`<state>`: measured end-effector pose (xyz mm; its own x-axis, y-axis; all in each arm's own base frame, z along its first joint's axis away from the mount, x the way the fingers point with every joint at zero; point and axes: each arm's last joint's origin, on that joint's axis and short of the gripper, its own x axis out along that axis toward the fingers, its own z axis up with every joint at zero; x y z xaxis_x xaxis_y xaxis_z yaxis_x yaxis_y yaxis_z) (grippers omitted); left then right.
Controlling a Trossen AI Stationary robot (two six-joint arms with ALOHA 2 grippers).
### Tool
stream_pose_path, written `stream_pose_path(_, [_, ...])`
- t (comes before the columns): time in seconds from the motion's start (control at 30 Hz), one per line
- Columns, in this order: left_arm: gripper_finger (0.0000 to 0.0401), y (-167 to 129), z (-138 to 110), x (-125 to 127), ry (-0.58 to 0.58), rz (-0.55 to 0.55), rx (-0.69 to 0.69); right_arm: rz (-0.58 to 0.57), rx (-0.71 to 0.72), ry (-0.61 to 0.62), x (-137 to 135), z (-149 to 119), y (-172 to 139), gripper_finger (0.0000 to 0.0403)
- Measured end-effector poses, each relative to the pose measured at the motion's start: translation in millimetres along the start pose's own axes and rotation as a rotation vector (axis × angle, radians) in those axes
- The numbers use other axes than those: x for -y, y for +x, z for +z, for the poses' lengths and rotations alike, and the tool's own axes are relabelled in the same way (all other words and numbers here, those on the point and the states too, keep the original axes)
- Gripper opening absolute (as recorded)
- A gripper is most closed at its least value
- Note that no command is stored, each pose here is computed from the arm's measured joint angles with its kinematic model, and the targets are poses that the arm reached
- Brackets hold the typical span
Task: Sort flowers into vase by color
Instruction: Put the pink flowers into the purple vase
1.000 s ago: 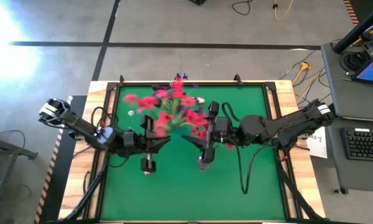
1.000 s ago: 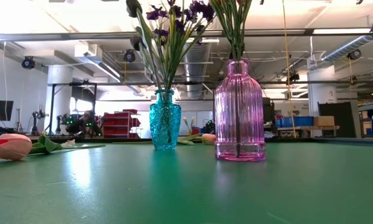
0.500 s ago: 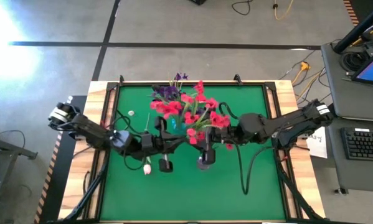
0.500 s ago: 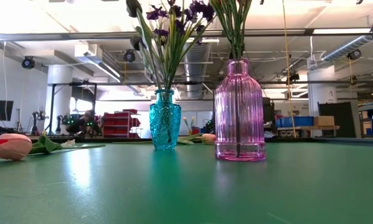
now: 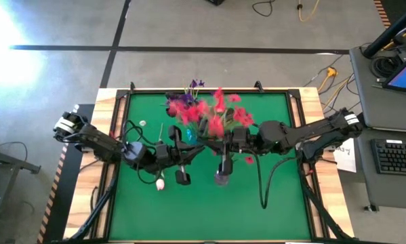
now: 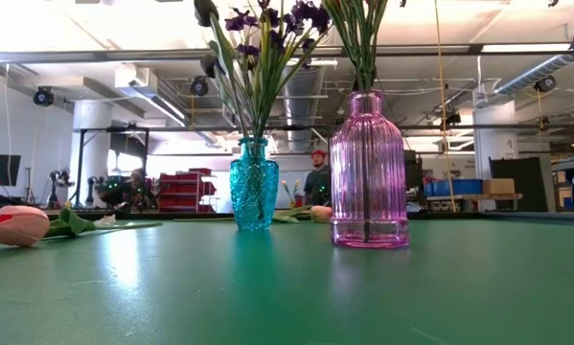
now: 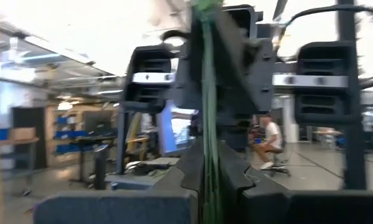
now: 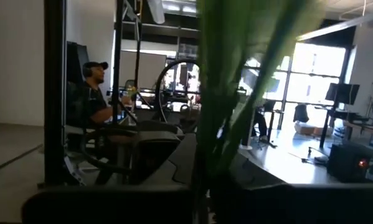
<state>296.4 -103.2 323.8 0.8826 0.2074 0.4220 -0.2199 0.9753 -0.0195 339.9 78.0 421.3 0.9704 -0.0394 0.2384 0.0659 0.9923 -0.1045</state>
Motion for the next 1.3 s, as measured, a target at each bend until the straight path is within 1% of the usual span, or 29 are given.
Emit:
stream_pose_path(0.1, [0.0012,-0.3,0.2,-1.5,-0.001,0.054,-0.014,-0.007,-0.003,0.004,0.4,-0.2,0.1,0.0019])
stream_pose_path(0.17, [0.0027,-0.6,0.6,-1.8,-0.001,0.056,-0.015,-0.008,-0.003,0.002,0.6,-0.2,0.1,0.0019])
stream_pose_path(0.23, [0.0049,-2.2,1.8,0.0,0.003,0.038,-0.024,-0.008,-0.002,-0.002,0.5,0.0,0.0,0.0018])
stream_pose_path(0.3, [0.0081,-4.3,5.2,1.0,0.012,0.018,-0.041,-0.007,0.000,-0.005,0.4,0.3,-0.2,0.0018])
stream_pose_path(0.4, [0.0141,-8.0,11.5,-0.1,0.027,-0.005,-0.085,-0.008,0.005,-0.017,1.9,4.5,-3.0,0.0018])
stream_pose_path(0.53, [0.0214,-17.5,27.2,-7.7,0.032,-0.031,-0.175,-0.001,-0.041,-0.022,7.6,14.9,-15.5,0.0018])
stream_pose_path(0.63, [0.0252,-25.9,40.6,-17.0,0.012,-0.041,-0.227,0.011,-0.055,0.013,12.4,28.1,-29.3,0.0018])
stream_pose_path(0.7, [0.0269,-32.2,47.3,-22.6,0.020,-0.050,-0.268,0.059,-0.065,0.051,15.1,37.6,-40.7,0.0018])
stream_pose_path(0.77, [0.0279,-38.9,54.4,-27.9,0.029,-0.058,-0.296,0.142,-0.112,0.115,17.6,43.6,-53.8,0.0018])
stream_pose_path(0.87, [0.0283,-48.1,65.4,-33.8,0.036,-0.074,-0.314,0.264,-0.221,0.214,17.7,45.5,-70.5,0.0018])
stream_pose_path(0.97, [0.0283,-55.2,68.6,-37.9,0.055,-0.087,-0.343,0.333,-0.269,0.269,7.8,44.3,-80.4,0.0018])
stream_pose_path(1.07, [0.0283,-59.8,70.9,-41.8,0.063,-0.090,-0.355,0.383,-0.279,0.281,-8.3,43.9,-86.7,0.0018])
stream_pose_path(1.17, [0.0283,-62.5,71.8,-44.1,0.070,-0.091,-0.369,0.364,-0.292,0.251,-25.8,41.1,-94.4,0.0018])
stream_pose_path(1.3, [0.0283,-65.1,68.5,-44.9,0.067,-0.093,-0.409,0.238,-0.364,0.190,-40.6,26.1,-107.7,0.0018])
